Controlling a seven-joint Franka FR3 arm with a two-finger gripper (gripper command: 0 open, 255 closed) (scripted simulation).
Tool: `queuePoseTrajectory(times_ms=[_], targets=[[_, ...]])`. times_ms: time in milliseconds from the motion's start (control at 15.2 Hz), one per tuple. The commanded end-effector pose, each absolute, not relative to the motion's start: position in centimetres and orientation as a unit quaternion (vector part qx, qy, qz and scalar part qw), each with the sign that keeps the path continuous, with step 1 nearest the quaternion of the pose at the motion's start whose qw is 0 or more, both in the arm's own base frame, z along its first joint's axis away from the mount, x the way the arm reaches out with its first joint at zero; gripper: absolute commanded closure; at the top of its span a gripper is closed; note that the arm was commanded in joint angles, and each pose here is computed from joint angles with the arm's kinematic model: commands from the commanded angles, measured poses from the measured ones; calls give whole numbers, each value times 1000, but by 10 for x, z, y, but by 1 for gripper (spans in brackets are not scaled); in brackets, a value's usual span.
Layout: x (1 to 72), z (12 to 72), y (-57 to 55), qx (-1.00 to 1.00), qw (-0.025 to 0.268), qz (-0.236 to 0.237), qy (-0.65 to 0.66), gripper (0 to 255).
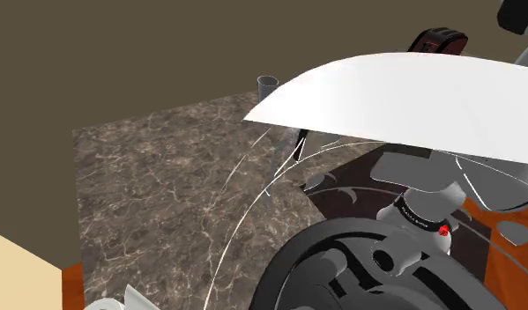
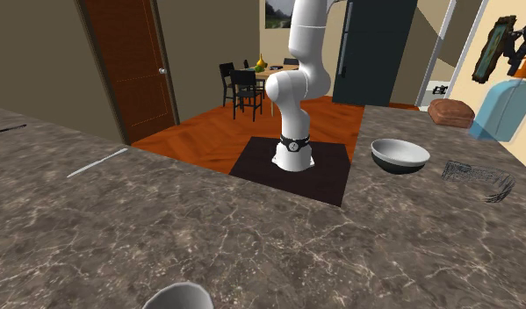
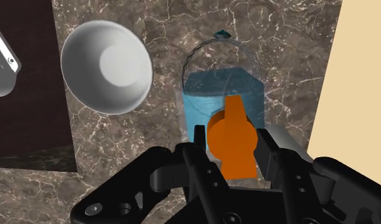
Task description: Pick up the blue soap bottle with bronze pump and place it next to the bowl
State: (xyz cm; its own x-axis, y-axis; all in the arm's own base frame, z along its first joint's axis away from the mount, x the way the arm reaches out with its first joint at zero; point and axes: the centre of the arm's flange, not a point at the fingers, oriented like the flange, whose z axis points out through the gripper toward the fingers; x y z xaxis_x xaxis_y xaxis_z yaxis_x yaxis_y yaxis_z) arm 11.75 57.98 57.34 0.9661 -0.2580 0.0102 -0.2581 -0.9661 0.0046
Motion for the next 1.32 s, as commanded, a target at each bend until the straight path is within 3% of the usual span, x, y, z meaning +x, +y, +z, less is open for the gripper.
queuePoseTrajectory(times_ms=[0,1254], targets=[[117,562,580,991,3,5,-130,255],[117,462,580,991,3,5,-130,255]])
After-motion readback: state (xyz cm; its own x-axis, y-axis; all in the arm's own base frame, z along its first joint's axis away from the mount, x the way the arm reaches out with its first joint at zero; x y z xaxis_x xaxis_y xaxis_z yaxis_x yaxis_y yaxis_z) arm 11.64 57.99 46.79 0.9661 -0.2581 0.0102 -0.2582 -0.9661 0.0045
